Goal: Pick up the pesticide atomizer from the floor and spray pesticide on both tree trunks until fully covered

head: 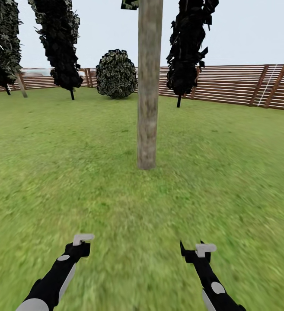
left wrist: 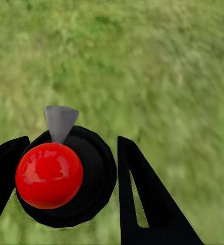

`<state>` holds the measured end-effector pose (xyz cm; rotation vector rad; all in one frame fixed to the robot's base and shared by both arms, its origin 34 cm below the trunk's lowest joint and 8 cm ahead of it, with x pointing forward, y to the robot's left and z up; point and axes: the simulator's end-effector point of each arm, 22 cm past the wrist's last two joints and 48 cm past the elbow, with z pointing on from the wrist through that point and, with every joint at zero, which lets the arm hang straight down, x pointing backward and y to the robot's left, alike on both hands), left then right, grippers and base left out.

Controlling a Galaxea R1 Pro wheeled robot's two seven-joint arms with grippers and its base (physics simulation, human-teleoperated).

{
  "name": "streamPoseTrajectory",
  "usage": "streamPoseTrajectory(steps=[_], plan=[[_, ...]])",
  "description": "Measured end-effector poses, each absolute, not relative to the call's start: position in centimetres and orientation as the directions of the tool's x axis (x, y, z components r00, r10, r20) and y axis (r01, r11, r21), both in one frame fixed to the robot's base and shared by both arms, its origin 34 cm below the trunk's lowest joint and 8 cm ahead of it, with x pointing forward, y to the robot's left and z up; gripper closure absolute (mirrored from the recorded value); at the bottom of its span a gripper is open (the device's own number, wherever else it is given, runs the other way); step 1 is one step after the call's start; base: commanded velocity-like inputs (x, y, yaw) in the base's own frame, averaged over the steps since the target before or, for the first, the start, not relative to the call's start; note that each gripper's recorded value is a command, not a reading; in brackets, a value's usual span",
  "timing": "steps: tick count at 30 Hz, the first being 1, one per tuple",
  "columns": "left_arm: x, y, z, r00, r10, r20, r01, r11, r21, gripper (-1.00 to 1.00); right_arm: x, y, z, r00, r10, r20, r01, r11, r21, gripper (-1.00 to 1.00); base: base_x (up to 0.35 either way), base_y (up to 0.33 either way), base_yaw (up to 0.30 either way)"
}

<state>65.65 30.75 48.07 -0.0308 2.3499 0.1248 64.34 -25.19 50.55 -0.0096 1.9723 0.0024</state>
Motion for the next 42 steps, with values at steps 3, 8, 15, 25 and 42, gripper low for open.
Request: streamPoseTrajectory(steps=[3,8,15,25,42], plan=[[65.62,30.76,48.05,-0.705,0.015,-0.709,-0.06,0.995,0.081,1.0,64.34,-25.18,50.55,-0.391,-0.006,-0.92,-0.008,1.0,-0.003,-1.0,0.337,0.0,0.0],[65.62,30.75,48.05,-0.705,0.015,-0.709,-0.06,0.995,0.081,1.0,64.34,-25.18,50.55,-0.391,-0.006,-0.92,-0.008,1.0,-0.003,-1.0,0.337,0.0,0.0],[65.62,30.74,48.05,-0.705,0.016,-0.709,-0.06,0.995,0.081,1.0,64.34,-25.18,50.55,-0.391,-0.006,-0.92,-0.008,1.0,-0.003,-1.0,0.337,0.0,0.0],[65.66,30.73,48.08,-0.705,0.016,-0.709,-0.059,0.995,0.081,1.0,64.34,-25.18,50.55,-0.391,-0.006,-0.92,-0.008,1.0,-0.003,-1.0,0.337,0.0,-0.035],[65.62,30.73,48.05,-0.705,0.016,-0.709,-0.059,0.995,0.081,1.0,64.34,-25.24,50.55,-0.391,-0.006,-0.92,-0.005,1.0,-0.004,-1.0,0.328,0.0,-0.074]])
